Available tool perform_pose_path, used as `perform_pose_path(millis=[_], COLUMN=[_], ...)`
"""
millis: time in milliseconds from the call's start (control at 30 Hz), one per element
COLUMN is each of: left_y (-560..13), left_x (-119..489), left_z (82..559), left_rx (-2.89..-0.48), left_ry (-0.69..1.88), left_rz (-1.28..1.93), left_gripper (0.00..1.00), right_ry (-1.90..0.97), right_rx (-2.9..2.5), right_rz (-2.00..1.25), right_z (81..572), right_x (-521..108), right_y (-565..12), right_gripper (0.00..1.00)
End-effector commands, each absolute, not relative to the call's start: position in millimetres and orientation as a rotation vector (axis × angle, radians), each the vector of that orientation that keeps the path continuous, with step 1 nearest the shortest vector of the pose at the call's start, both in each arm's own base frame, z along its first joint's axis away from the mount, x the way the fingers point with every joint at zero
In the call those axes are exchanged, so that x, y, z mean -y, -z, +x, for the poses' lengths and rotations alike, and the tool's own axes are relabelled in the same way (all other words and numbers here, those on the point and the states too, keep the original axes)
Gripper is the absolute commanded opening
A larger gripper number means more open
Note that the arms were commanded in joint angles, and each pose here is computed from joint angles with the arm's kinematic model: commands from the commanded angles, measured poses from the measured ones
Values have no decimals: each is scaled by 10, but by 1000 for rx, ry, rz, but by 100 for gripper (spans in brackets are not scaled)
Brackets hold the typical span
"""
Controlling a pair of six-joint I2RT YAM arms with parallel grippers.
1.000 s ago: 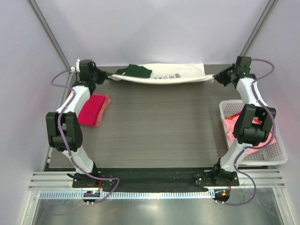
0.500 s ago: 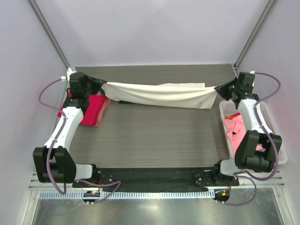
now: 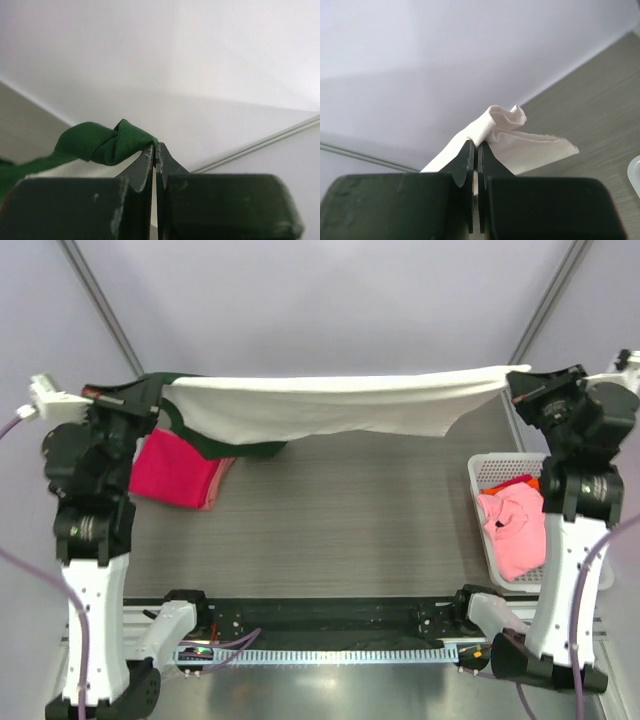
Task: Fold and stack the t-shirts
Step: Fold the tshirt
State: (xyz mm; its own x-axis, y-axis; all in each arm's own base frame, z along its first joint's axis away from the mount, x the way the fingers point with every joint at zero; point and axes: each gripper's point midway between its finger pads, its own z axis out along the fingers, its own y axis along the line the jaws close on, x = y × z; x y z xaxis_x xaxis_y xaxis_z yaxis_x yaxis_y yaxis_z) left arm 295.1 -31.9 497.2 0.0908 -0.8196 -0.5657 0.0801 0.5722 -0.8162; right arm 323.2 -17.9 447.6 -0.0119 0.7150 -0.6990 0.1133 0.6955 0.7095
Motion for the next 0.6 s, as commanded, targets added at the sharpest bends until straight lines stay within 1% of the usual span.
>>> perform_pose_path(millis=[0, 33, 133, 233, 367, 467, 500, 567], left_y=[-5258, -5399, -5574, -5541, -5226, -5005, -4887, -4838], left_x=[148, 107, 48, 48, 107, 128, 129, 130], left_z=[2588, 2480, 2301, 2408, 2820, 3189, 3357, 3569], left_rx=[-1233, -1194, -1154, -1179, -1263, -1314, -1343, -1351], left_ry=[691, 684, 660, 648, 656, 656, 646, 640], left_rz=[-724, -724, -721, -728, -756, -787, -803, -807], left_gripper=[0, 0, 0, 0, 0, 0, 0, 0], right_ry=[-437, -417, -391, -396, -401, -410, -423, -438], right_rx=[-1462, -1431, -1385, -1397, -1464, -1515, -1549, -1567], right_rz=[724, 730, 730, 737, 772, 788, 800, 806], right_z=[2879, 2809, 2648, 2702, 2975, 3265, 3431, 3604], right_x=[302, 334, 359, 362, 406, 446, 460, 476], right_y=[-4775, -4863, -5054, -5040, -4809, -4636, -4526, -4461], right_gripper=[1, 1, 1, 1, 1, 1, 1, 1])
